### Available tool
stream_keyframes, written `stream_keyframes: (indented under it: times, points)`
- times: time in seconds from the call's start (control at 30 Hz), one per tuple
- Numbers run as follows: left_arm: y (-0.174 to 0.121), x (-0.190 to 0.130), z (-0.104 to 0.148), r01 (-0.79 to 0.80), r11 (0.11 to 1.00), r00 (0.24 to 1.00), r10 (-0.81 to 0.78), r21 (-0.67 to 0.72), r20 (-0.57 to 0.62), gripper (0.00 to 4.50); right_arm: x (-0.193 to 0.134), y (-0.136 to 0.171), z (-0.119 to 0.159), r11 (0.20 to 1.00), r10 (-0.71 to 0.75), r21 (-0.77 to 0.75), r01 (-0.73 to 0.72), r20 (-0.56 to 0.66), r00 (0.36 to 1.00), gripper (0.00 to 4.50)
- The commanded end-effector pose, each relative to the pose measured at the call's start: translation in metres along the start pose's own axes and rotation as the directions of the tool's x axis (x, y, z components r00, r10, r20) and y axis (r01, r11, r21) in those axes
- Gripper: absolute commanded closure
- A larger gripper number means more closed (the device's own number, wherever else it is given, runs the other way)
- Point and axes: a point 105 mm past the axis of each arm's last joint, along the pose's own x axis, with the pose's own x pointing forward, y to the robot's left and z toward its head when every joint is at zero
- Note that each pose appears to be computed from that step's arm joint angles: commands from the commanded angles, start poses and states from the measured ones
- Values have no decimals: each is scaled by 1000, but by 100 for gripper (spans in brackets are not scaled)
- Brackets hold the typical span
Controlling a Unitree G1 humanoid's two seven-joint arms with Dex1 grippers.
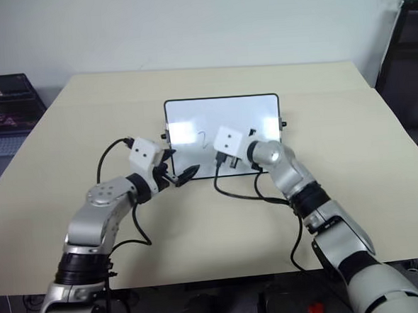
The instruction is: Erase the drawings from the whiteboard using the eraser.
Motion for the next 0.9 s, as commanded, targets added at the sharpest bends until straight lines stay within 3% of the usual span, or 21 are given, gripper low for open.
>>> stream_keyframes:
  times: [0.03, 0.33, 0.6, 0.73, 0.9]
  points:
    - [-2, -1, 18, -4, 999, 999, 2, 40, 45, 0, 2, -19, 10, 997, -73, -5, 73, 37, 997, 338]
    - [-4, -2, 20, 3, 999, 999, -4, 38, 44, 0, 1, 9, 2, 995, 99, 2, -99, 15, 995, 338]
    - [-8, 1, 20, 12, 999, 999, -14, 34, 46, 0, 6, -19, 18, 998, -66, 6, 65, 60, 996, 339]
    - [-10, 1, 19, 16, 999, 999, -17, 31, 45, 0, 9, -1, 21, 1000, 14, 9, -15, 74, 997, 339]
    - [-10, 1, 18, 13, 999, 999, -15, 29, 46, 0, 7, 4, 6, 999, 49, 15, -49, 12, 999, 339]
